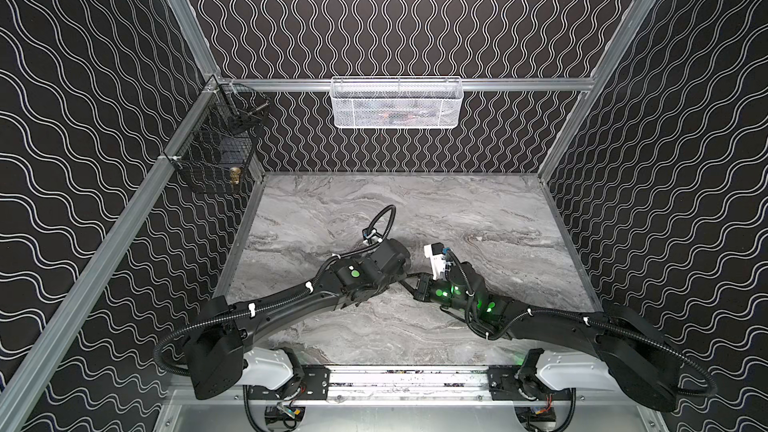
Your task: Unlock with the key
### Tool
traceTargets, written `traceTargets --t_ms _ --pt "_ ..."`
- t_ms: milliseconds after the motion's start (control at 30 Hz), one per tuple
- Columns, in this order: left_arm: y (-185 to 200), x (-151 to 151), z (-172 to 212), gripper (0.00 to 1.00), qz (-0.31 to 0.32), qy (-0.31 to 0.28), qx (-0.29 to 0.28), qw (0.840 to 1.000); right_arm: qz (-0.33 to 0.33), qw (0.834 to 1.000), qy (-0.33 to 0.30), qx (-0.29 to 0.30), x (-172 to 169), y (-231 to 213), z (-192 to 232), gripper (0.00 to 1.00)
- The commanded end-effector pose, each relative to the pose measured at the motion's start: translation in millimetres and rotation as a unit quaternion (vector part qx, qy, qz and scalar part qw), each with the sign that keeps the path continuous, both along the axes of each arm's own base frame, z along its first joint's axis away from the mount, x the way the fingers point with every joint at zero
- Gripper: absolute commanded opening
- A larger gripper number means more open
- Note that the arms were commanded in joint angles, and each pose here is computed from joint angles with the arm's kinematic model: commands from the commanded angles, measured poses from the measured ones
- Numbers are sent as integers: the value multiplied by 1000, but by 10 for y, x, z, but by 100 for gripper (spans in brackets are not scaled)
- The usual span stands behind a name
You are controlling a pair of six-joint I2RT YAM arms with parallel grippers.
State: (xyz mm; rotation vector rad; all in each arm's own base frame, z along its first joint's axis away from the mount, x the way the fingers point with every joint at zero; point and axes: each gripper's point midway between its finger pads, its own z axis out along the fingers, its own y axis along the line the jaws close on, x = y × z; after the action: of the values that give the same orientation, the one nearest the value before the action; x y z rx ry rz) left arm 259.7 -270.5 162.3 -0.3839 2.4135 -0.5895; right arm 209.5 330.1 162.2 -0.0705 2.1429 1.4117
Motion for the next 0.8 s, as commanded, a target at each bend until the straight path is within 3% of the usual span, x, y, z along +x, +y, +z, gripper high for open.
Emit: traceTargets --t_ms 0,767 --pt "4 62 127 9 12 -22 -11 1000 14 1000 -6 -3 -55 13 -22 0" --pt "-23 44 111 7 9 -21 -26 999 -10 1000 -11 -7 21 -47 -40 0"
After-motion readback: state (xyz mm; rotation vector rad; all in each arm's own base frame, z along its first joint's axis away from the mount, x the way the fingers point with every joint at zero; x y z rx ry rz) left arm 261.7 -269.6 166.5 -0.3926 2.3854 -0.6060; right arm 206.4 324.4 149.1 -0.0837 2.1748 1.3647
